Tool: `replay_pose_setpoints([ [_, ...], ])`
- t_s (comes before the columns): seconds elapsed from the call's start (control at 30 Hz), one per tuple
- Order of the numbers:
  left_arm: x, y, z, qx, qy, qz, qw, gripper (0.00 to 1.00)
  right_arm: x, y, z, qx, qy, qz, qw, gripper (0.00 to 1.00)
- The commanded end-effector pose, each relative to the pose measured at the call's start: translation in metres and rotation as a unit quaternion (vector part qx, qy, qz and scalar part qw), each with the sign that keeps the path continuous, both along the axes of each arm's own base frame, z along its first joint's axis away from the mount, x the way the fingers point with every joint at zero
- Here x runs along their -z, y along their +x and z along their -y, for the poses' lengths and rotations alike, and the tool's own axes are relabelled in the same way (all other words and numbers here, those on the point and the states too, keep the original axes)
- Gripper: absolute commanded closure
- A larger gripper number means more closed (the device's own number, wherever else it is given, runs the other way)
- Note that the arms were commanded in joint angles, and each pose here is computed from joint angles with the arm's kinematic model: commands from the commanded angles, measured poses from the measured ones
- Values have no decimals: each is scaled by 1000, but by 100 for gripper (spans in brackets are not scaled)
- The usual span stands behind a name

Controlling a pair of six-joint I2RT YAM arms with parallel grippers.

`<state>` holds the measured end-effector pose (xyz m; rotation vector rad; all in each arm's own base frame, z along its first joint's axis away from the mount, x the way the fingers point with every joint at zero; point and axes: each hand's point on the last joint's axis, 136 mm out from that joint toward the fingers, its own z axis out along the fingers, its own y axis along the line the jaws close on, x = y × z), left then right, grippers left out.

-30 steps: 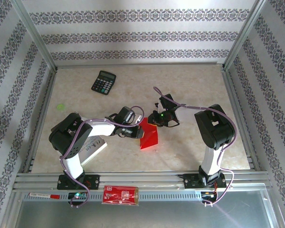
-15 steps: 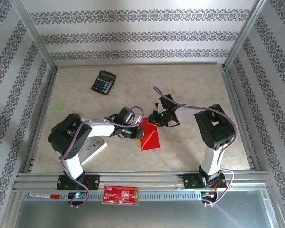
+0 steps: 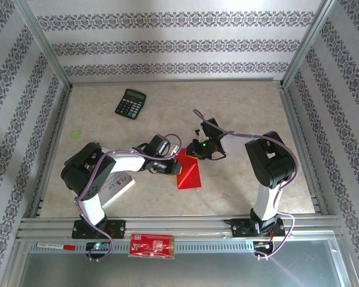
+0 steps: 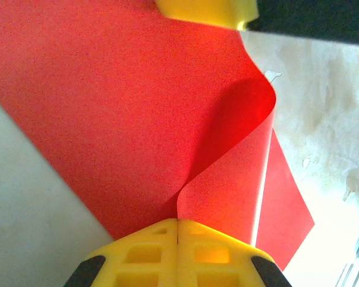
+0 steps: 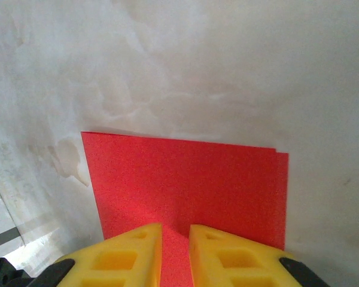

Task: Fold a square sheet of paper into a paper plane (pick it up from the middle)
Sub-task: Fold the triangle a second time at the center of the table.

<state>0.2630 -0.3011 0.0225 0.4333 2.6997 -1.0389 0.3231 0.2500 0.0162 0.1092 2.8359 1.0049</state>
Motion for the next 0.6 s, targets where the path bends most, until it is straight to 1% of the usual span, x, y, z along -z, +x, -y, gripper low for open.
replay_pose_setpoints([
  [0.0, -3, -5, 8, 13, -8, -12, 1000, 100, 32, -22, 12, 3, -41, -47, 998, 77],
  [0.57, 12, -3, -3, 6, 34, -13, 999, 100, 32, -23, 13, 2, -40, -47, 998, 77],
])
